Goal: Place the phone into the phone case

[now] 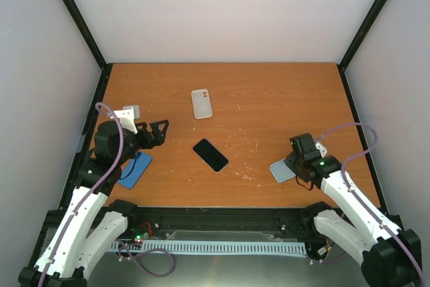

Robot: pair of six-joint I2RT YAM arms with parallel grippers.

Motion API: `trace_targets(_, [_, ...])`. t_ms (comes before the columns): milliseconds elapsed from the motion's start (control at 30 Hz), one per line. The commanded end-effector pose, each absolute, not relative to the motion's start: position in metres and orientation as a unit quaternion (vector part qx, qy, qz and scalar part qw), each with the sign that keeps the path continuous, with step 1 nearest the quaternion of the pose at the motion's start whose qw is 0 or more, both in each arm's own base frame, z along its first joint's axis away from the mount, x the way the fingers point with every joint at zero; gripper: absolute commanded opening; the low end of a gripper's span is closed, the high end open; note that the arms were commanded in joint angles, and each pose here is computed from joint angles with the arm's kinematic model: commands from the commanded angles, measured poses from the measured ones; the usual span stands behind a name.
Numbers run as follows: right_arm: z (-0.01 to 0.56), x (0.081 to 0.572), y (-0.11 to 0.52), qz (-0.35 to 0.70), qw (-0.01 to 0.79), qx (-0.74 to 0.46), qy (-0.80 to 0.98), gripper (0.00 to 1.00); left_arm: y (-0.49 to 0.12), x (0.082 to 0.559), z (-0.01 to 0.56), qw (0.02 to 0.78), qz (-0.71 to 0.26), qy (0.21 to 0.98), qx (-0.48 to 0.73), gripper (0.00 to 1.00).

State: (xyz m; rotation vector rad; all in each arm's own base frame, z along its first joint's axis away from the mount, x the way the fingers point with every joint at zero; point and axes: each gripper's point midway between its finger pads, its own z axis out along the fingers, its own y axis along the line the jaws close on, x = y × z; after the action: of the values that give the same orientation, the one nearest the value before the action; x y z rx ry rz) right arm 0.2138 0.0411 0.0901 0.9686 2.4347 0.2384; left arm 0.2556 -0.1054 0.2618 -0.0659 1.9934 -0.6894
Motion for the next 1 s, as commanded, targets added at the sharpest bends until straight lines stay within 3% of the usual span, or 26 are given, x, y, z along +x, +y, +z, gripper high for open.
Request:
trace_targets(0, [0.065,0.206,0.032,0.069,0.236,0.406,0.88,0.21,-0.1,0.257,0.261,0.512,-0.26,0.819,-0.016,1.0])
trace_targets(367, [0.015,0.18,0.032,0.031,0.149,0.43,0.89,0.2,-0.096,0.257,0.261,0.517,-0.245,0.82,-0.016,0.99])
trace_targets(967, [0.014,0.193,0.042,0.051,0.16,0.387,0.906,0.14,-0.092,0.257,0.262,0.523,-0.234,0.82,-0.016,0.99])
